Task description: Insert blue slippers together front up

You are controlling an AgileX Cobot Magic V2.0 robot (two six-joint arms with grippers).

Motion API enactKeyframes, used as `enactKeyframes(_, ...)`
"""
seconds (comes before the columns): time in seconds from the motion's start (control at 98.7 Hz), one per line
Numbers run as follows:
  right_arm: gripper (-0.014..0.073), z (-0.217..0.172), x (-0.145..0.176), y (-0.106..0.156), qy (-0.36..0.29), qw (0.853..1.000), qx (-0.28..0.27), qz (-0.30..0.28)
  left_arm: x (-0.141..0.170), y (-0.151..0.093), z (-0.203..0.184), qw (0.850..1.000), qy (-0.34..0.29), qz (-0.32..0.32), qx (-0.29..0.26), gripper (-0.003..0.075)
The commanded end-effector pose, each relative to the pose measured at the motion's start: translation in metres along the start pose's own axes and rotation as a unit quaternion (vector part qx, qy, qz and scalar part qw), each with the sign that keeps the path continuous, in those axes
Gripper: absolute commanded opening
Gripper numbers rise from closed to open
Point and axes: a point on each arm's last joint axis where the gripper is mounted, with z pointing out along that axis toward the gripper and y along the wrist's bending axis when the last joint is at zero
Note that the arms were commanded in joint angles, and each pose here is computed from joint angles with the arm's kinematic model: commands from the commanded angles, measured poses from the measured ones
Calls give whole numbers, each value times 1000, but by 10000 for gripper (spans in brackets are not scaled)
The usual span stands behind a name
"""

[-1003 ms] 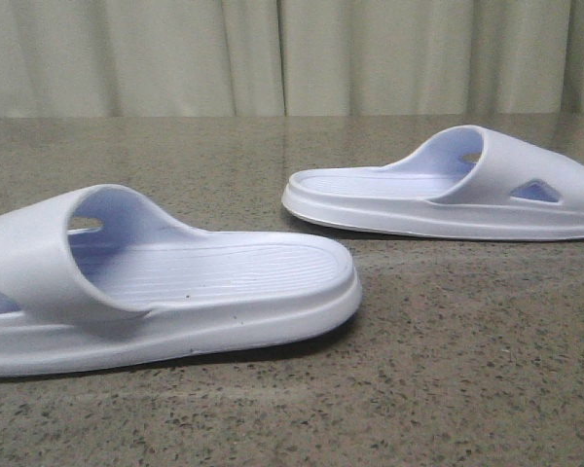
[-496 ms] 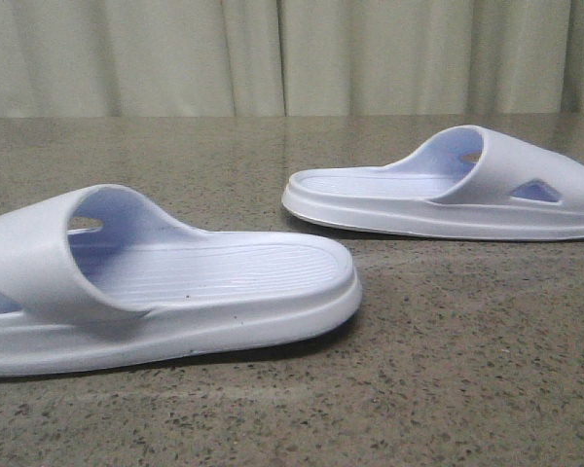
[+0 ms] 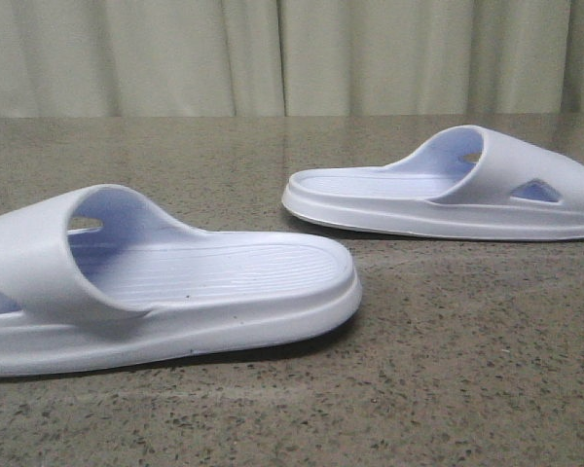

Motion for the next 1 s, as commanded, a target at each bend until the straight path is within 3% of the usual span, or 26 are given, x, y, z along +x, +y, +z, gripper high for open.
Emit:
enactKeyframes(0.0,-107,1,-2,0,-40,999,-2,-7,-6,0,-2,999,-51,-10,3,16)
enactKeyframes(0.567,-107,1,-4,1,-49,999,-2,-7,-6,0,-2,998,-52,-21,3,16)
enactKeyframes(0.82,-106,1,-7,-1,-42,999,3,33,-12,1,-3,981,-78,-176,11,15)
enactKeyframes(0.993,-106,-1,-32,0,-51,998,1,35,-35,-1,-9,963,-68,-257,37,15)
